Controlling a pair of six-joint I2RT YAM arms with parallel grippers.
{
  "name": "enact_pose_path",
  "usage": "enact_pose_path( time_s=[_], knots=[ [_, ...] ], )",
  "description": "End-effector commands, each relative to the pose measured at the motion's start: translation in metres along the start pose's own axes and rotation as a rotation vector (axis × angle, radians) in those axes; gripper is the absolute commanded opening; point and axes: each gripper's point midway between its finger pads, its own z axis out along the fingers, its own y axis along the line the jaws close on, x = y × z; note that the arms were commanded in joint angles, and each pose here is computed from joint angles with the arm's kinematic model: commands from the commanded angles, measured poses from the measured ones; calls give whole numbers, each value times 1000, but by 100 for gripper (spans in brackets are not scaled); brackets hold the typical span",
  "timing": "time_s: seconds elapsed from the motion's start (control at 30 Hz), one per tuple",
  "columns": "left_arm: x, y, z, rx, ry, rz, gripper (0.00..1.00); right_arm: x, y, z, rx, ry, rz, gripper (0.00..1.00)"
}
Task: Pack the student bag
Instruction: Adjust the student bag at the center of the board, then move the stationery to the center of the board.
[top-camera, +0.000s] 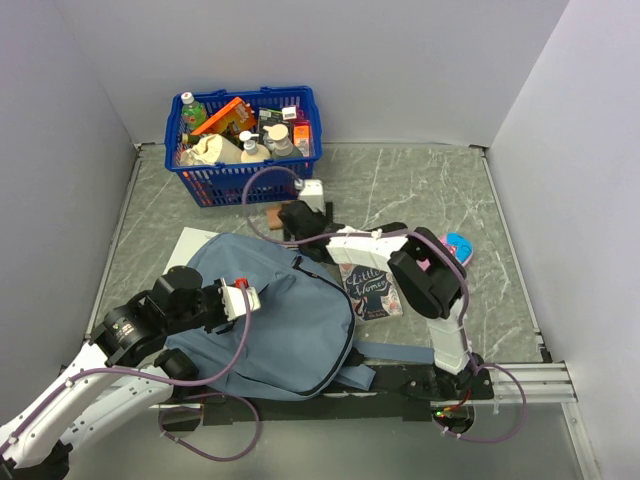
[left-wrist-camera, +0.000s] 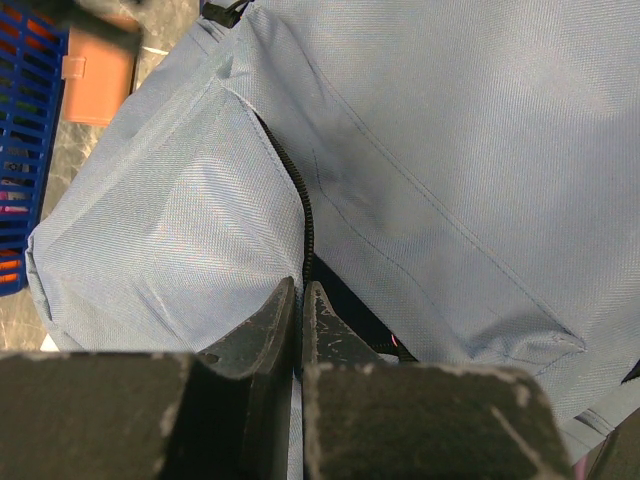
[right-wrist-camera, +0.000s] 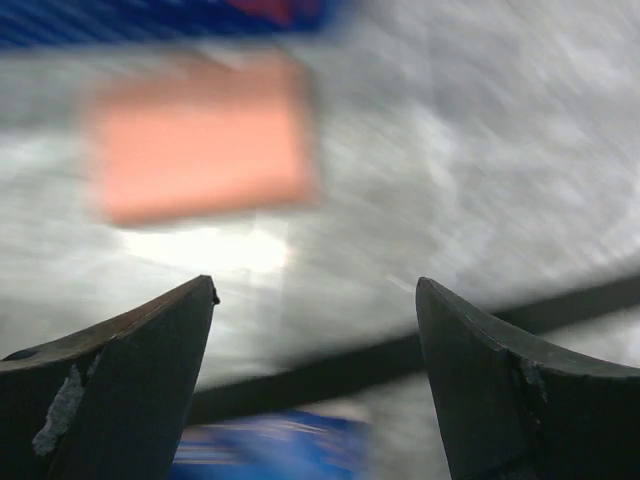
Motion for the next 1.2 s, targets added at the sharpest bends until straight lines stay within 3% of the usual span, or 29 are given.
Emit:
enact_pose_path(
  time_s=[0.0, 0.23, 0.33, 0.43, 0.5, 0.53, 0.6, 0.87, 0.93, 0.97, 1.17],
  knots=[
    [-18, 5, -10, -14, -66, 3, 1, -80, 61, 1, -139, -149, -13, 90],
    [-22, 5, -13, -13, -77, 7, 1, -53, 74, 33, -137, -21, -50, 88],
    [-25, 6, -15, -16, -86, 8, 1, -48, 76, 34, -140, -1, -52, 75],
    [-28, 7, -16, -19, -93, 9, 1, -46, 67, 34, -91, 20, -6, 51],
    [-29, 8, -17, -22, -95, 10, 1, -42, 63, 34, -60, 28, 23, 46],
    [-29, 9, -17, -23, -94, 8, 1, -41, 62, 34, -47, 34, 53, 49],
    [-30, 9, -18, -26, -96, 10, 1, -37, 58, 35, -12, 58, 70, 99],
    [-33, 6, -20, -8, -102, 8, 1, -52, 56, 38, 99, 5, 202, 100],
    [-33, 7, -20, -13, -105, 11, 1, -34, 49, 46, 158, 61, 220, 100],
    [-33, 7, -21, -15, -104, 8, 1, -53, 55, 44, 151, 42, 248, 100],
    [-34, 8, -23, -19, -109, 10, 1, -38, 53, 47, 181, 91, 202, 100]
  ],
)
